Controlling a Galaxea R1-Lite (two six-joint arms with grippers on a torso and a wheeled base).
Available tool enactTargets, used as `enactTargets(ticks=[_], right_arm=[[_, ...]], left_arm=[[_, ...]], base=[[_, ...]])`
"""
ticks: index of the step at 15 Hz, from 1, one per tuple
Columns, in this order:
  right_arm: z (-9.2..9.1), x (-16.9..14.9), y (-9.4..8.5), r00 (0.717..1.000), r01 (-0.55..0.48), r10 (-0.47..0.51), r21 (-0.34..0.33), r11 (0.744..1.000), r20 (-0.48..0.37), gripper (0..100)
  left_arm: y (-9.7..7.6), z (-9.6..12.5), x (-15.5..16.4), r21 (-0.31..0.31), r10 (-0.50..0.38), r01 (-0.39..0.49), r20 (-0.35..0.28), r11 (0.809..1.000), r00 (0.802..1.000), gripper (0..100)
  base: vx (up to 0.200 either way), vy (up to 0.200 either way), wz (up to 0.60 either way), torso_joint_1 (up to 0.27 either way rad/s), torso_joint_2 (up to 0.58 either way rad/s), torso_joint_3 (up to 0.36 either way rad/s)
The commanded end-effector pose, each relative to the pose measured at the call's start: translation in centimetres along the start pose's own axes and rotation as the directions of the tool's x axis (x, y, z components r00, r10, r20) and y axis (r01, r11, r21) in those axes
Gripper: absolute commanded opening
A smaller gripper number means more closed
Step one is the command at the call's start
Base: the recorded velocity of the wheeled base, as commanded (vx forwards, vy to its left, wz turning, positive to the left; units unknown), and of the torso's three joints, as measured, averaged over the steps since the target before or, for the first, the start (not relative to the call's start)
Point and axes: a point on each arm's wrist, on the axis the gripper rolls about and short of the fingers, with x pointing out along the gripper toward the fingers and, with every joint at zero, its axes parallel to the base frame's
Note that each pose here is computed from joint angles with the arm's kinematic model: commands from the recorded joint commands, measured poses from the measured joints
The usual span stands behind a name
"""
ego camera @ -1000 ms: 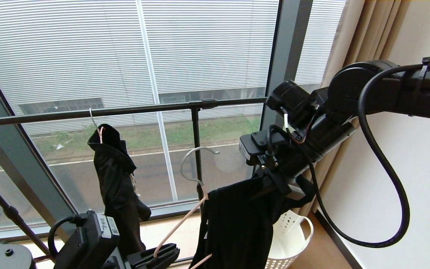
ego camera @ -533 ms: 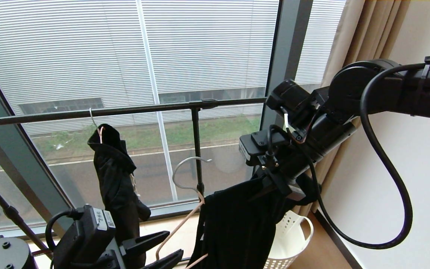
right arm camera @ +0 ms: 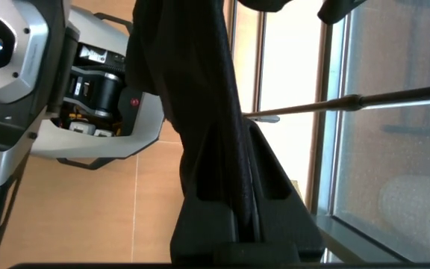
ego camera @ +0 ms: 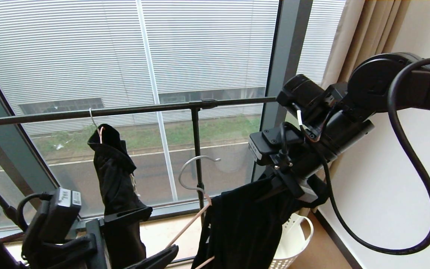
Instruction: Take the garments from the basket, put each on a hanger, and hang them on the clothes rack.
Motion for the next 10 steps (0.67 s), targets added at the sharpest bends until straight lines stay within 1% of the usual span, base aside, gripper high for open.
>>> enactTargets(ticks=[1, 2, 4, 6, 7, 10], right_arm=[[0.1, -0.7, 0.6, 1.000, 0.008, -0.008, -0.005, 1.000, 0.004, 0], [0.1, -0.8, 0.6, 1.000, 0.011, -0.011, -0.005, 1.000, 0.009, 0], [0.4, -1.3, 1.0, 0.999, 0.001, -0.001, -0.010, 1.000, 0.053, 0], [0.5, -2.0, 1.3, 0.997, 0.007, -0.006, -0.014, 1.000, 0.078, 0], [0.6, -2.2, 1.4, 0.996, 0.007, -0.006, -0.014, 1.000, 0.092, 0], [1.1, -3.0, 1.7, 0.993, 0.027, -0.023, -0.025, 0.999, 0.120, 0]], left_arm=[[2.1, 1.3, -2.3, -0.093, -0.006, 0.013, 0.068, 0.996, 0.998, 100], [2.8, 1.3, -2.6, -0.122, -0.014, 0.021, 0.058, 0.992, 0.998, 100], [5.0, -0.2, -2.1, -0.208, -0.018, 0.013, -0.025, 0.978, 1.000, 100], [6.1, -1.6, -1.3, -0.272, -0.018, -0.008, -0.093, 0.962, 0.996, 100], [6.2, -1.9, -1.0, -0.282, -0.029, -0.003, -0.109, 0.959, 0.994, 100], [5.8, -2.2, -0.5, -0.291, -0.061, 0.023, -0.125, 0.957, 0.990, 100]], base=[[0.000, 0.000, 0.00, 0.000, 0.00, 0.000], [0.000, 0.000, 0.00, 0.000, 0.00, 0.000], [0.000, 0.000, 0.00, 0.000, 0.00, 0.000], [0.000, 0.000, 0.00, 0.000, 0.00, 0.000], [0.000, 0.000, 0.00, 0.000, 0.00, 0.000], [0.000, 0.000, 0.00, 0.000, 0.00, 0.000]])
